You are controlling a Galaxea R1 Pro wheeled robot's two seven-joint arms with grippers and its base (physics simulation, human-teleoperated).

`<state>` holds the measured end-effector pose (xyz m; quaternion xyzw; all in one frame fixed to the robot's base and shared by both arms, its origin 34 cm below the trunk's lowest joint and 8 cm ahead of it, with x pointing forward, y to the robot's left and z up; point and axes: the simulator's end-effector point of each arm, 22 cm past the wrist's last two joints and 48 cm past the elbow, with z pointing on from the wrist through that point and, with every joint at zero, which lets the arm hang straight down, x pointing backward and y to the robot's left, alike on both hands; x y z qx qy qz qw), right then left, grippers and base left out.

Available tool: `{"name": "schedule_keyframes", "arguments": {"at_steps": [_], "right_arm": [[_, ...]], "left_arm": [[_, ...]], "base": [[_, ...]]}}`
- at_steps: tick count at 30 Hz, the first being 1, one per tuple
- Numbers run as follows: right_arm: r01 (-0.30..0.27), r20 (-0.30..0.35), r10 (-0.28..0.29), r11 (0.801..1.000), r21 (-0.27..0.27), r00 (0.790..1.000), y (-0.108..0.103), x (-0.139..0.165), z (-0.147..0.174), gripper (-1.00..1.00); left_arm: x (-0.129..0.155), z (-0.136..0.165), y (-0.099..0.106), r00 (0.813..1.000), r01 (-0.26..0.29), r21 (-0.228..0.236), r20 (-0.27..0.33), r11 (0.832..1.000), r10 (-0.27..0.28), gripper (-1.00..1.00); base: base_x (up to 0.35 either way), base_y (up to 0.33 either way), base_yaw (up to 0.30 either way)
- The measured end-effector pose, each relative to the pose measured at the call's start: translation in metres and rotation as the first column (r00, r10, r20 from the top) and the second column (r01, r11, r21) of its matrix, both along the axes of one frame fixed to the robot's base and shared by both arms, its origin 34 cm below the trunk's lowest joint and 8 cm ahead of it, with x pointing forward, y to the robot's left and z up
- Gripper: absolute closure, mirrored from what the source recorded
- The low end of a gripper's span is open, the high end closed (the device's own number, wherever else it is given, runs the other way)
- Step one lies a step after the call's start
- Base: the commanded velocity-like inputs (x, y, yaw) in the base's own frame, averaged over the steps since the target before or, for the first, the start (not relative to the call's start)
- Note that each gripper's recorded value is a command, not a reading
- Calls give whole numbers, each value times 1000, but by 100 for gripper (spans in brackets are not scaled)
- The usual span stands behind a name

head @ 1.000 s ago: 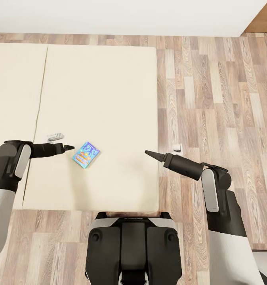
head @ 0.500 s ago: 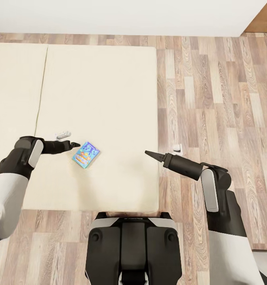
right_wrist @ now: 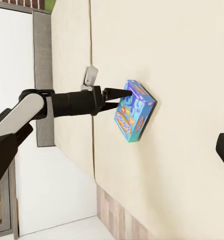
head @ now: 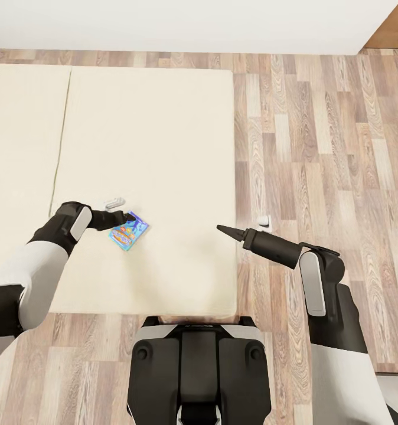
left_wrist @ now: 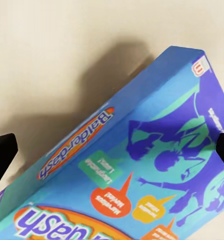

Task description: Put all the toys in the child's room - the three board games (two on the bed and one on the table), the two jigsaw puzzles on the table, and the tennis ball on the table - inside the toy box on the table in the child's room.

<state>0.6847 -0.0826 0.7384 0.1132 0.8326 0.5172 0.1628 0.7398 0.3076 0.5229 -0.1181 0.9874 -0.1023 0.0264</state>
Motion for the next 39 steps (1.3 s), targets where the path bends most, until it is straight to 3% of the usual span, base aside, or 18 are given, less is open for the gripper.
{"name": "schedule_keyframes", "arguments": {"at_steps": [39], "right_arm": [[-5,-2,5,1000,-4,1000,2,-1,-1,-100]], "left_arm": [[-1,-2,-11,1000,6,-28,14,1000,-6,-100]], "base": [[0,-29,0]]}}
